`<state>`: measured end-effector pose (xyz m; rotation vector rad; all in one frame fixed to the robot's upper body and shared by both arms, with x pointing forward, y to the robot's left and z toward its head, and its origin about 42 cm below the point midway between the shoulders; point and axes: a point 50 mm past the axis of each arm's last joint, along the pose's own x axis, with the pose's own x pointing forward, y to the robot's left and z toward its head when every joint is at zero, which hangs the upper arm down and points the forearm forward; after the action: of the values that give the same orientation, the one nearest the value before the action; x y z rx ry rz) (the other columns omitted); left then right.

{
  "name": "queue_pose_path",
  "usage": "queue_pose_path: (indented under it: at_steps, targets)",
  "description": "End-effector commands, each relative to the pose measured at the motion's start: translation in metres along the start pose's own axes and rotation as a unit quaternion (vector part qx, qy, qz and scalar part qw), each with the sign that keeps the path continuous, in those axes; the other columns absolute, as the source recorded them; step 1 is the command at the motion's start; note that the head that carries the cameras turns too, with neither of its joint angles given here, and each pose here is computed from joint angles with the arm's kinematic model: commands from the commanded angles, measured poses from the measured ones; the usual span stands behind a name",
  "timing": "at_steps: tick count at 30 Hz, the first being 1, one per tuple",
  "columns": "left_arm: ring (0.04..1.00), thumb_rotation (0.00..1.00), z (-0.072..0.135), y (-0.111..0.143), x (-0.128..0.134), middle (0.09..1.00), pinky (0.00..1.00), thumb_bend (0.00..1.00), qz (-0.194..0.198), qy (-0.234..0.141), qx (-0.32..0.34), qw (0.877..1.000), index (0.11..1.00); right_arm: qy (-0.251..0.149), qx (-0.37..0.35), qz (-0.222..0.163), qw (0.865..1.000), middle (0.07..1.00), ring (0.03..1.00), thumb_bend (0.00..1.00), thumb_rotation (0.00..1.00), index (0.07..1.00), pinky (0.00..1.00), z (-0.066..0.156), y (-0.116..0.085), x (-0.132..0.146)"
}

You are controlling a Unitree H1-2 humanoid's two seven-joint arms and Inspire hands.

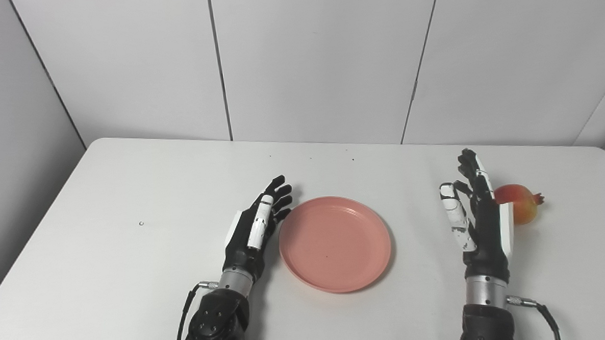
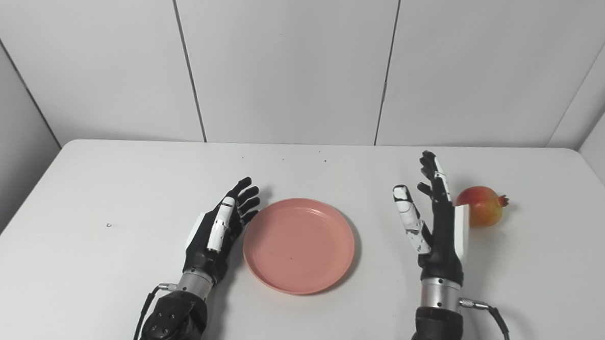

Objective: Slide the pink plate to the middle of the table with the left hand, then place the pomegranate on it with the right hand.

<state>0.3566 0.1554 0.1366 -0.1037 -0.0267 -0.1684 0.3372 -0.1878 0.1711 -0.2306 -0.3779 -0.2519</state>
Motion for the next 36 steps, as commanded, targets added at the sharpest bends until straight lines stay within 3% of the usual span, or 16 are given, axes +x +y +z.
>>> queue_pose_path:
  at_steps: [1,8,16,20,26,29,36]
  targets:
    - [0.884,1.0,0.014,0.0,0.007,0.882,0.87,0.26,-0.004,-0.026,0.006,1.0,0.867,-0.036,0.009,-0.013,0.999,0.88,0.879,0.6,0.82,0.889,0.81,0.016,0.001,0.014]
    - [0.892,1.0,0.013,0.009,0.004,0.889,0.88,0.29,-0.003,-0.023,0.0,1.0,0.876,-0.043,-0.001,-0.017,0.999,0.886,0.893,0.56,0.8,0.896,0.85,0.017,0.004,0.016]
    - [0.886,0.86,0.009,0.016,0.005,0.881,0.87,0.32,0.004,-0.029,-0.019,0.999,0.871,-0.059,-0.03,-0.031,0.997,0.882,0.88,0.59,0.71,0.895,0.83,0.023,0.0,0.023]
    - [0.886,0.83,0.008,0.016,0.005,0.881,0.86,0.32,0.004,-0.032,-0.02,0.999,0.873,-0.071,-0.047,-0.043,0.995,0.893,0.88,0.61,0.63,0.9,0.84,0.024,-0.009,0.029]
    - [0.889,0.87,0.008,0.015,0.005,0.886,0.87,0.32,-0.001,-0.027,-0.02,0.999,0.876,-0.071,-0.058,-0.057,0.994,0.876,0.861,0.61,0.49,0.883,0.81,0.024,-0.025,0.041]
    - [0.893,0.89,0.008,0.016,0.005,0.889,0.88,0.32,-0.003,-0.023,-0.022,0.999,0.881,-0.059,-0.076,-0.071,0.993,0.869,0.857,0.64,0.47,0.875,0.81,0.023,-0.037,0.048]
    - [0.89,0.84,0.007,0.016,0.005,0.885,0.87,0.31,0.002,-0.028,-0.024,0.999,0.874,-0.042,-0.141,-0.09,0.985,0.881,0.879,0.66,0.43,0.882,0.83,0.021,-0.062,0.062]
